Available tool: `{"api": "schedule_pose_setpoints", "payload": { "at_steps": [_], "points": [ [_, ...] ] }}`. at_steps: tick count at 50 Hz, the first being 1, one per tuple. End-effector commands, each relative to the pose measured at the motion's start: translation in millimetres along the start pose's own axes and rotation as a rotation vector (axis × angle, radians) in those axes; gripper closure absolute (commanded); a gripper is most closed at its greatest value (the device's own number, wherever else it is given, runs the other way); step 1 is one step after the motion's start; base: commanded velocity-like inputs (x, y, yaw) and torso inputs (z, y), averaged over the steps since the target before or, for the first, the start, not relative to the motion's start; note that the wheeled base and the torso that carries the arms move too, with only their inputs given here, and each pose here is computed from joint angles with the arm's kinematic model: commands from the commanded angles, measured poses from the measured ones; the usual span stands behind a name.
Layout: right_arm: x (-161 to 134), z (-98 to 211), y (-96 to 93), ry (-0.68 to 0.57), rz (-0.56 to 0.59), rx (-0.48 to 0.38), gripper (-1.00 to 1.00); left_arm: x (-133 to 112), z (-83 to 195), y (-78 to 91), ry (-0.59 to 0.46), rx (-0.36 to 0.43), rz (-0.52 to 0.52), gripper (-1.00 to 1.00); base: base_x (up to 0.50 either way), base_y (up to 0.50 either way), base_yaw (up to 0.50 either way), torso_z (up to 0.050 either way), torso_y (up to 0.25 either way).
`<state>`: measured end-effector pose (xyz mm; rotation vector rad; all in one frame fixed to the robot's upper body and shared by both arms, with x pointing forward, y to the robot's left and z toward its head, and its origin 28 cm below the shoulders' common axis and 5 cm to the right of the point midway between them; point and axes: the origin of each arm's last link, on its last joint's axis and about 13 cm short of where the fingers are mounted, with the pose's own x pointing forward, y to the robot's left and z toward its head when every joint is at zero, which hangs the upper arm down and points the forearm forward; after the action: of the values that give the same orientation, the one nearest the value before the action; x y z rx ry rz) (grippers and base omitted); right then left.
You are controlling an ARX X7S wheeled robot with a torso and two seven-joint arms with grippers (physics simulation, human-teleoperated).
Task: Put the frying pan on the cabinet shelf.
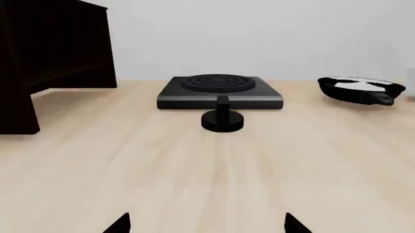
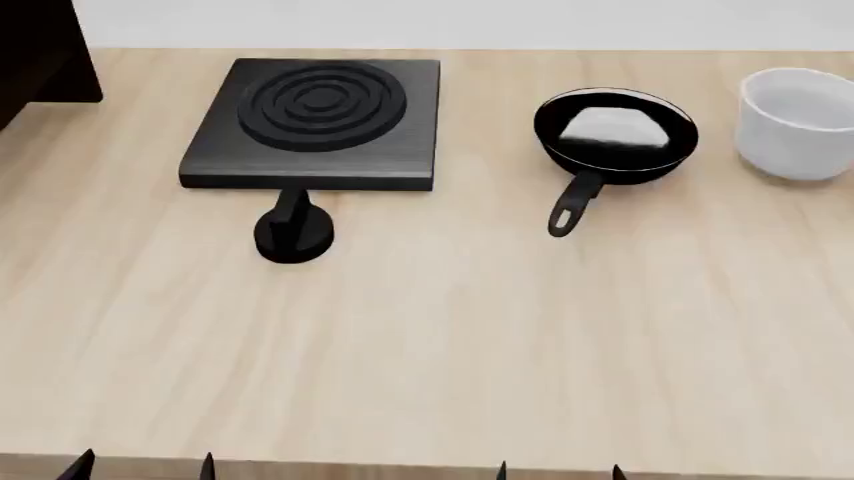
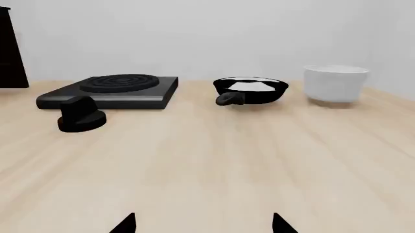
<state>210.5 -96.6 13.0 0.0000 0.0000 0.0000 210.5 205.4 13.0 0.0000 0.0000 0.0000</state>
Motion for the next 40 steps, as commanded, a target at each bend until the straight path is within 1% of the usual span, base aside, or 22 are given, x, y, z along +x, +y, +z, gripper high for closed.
{"api": "schedule_pose_setpoints", "payload": {
  "at_steps": [1,3,4,7,8,10,13,18,19,20,22,24,40],
  "points": [
    [0.0,0.0,0.3,0.000,0.000,0.000,-1.00,0.0,0.0,0.1,0.000,0.000,0.000,-1.00,0.00,0.00,0.00,0.000,0.000],
    [-1.5,1.0,1.3,-0.001,0.003,0.002,-1.00,-1.5,-0.6,-0.2,0.005,0.004,-0.014,-1.00,0.00,0.00,0.00,0.000,0.000],
    [-1.8,1.2,1.4,-0.002,0.003,0.003,-1.00,-2.9,0.7,-0.6,0.003,-0.014,-0.022,-1.00,0.00,0.00,0.00,0.000,0.000],
    [-3.2,1.7,1.8,-0.002,0.003,0.004,-1.00,-5.6,1.5,-0.2,-0.013,-0.006,-0.026,-1.00,0.00,0.00,0.00,0.007,0.000],
    [-3.4,1.9,2.1,-0.004,0.002,0.005,-1.00,-7.0,0.9,0.7,-0.031,-0.014,-0.015,-1.00,0.00,0.00,0.00,0.050,0.000],
    [-2.5,1.1,2.8,-0.006,0.004,0.003,-1.00,-5.6,0.7,2.3,0.001,-0.058,-0.005,-1.00,0.00,0.00,0.00,0.050,0.000],
    [-1.6,0.0,2.2,-0.009,0.005,0.004,-1.00,-3.9,-1.1,3.8,0.011,-0.084,0.003,-1.00,0.00,0.00,0.00,0.050,0.000],
    [-1.6,1.5,2.6,-0.007,0.004,0.005,-1.00,-4.1,-1.1,1.2,0.018,-0.045,-0.007,-1.00,0.00,0.00,0.00,0.050,0.000],
    [-1.5,1.3,2.5,-0.008,0.003,0.030,-1.00,-4.1,-1.3,0.9,0.019,-0.032,-0.007,-1.00,0.00,0.00,0.00,0.050,0.000],
    [-1.7,2.2,1.8,-0.011,0.000,0.030,-1.00,-4.1,-1.6,0.8,0.018,-0.021,-0.009,-1.00,0.00,0.00,0.00,0.050,0.000],
    [-1.6,1.5,1.3,-0.010,-0.002,0.026,-1.00,-3.4,-1.8,1.0,0.017,-0.019,-0.006,-1.00,0.00,0.00,0.00,0.050,0.000],
    [-0.7,0.3,0.7,-0.011,-0.004,0.045,-1.00,-3.2,-1.8,0.9,0.022,-0.015,-0.004,-1.00,0.00,0.00,0.00,0.050,0.000],
    [0.2,0.3,1.7,-0.011,0.007,0.027,-1.00,-2.4,-1.5,0.2,0.024,0.005,-0.005,-1.00,0.00,0.00,0.00,0.050,0.000]
  ]
}}
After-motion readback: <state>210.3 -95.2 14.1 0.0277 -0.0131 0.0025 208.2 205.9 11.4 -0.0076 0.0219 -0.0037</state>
